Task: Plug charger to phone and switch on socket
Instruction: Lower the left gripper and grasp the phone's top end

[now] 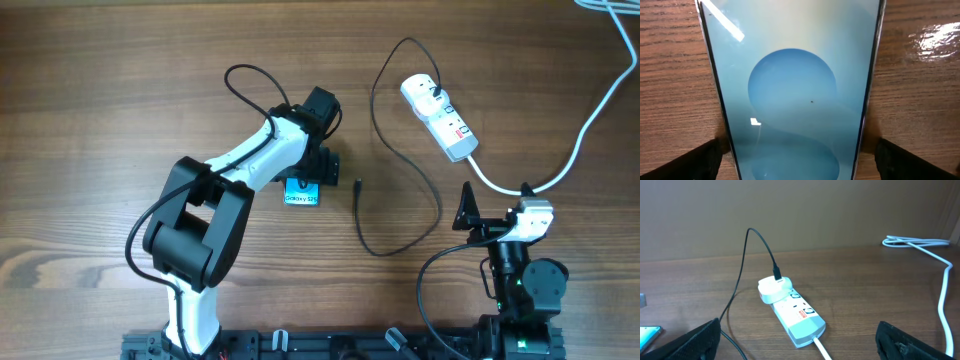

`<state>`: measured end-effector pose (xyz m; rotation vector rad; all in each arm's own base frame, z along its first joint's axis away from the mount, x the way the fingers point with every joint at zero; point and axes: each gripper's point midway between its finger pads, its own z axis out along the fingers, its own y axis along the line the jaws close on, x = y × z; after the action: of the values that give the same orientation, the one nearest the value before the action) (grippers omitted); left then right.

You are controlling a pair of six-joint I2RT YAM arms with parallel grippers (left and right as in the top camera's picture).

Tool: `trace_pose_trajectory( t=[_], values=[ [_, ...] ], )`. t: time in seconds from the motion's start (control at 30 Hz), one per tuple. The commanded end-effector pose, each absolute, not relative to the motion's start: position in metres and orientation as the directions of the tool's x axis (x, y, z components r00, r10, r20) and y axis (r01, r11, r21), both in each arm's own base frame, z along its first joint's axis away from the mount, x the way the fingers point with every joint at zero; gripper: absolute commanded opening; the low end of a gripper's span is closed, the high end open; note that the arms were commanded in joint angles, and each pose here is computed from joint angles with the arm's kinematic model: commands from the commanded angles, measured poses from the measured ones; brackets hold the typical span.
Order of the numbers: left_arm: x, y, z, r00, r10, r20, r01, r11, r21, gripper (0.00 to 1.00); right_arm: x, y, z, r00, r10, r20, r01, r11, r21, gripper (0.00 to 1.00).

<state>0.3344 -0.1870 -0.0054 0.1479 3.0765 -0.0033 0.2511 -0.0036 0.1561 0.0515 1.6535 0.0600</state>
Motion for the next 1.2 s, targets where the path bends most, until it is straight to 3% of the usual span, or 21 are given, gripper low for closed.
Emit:
trace_pose_trajectory(
  t=[0.0, 0.2, 0.4, 1.17],
  values=[
    [0.311, -0.175, -0.048, -0.996, 0.067, 0.063, 0.069, 0.997, 0.035, 0.96, 0.251, -0.003, 0.157, -0.081, 0.059, -0.995, -0.008, 0.998, 0.060, 1.00],
    [0.310, -0.174, -0.048, -0.996, 0.063, 0.066, 0.065, 0.997, 0.037, 0.96, 0.251, -0.003, 0.157, -0.081, 0.059, -0.995, -0.008, 0.998, 0.060, 1.00],
    [0.307, -0.172, -0.048, -0.995, 0.062, 0.081, 0.066, 0.997, 0.044, 0.85, 0.251, -0.003, 0.157, -0.081, 0.059, -0.995, -0.007, 0.998, 0.060, 1.00],
    [0.300, -0.170, -0.047, -0.994, -0.037, 0.102, -0.030, 0.998, 0.063, 0.73, 0.251, -0.003, 0.157, -0.081, 0.059, -0.995, -0.007, 0.998, 0.060, 1.00]
  ],
)
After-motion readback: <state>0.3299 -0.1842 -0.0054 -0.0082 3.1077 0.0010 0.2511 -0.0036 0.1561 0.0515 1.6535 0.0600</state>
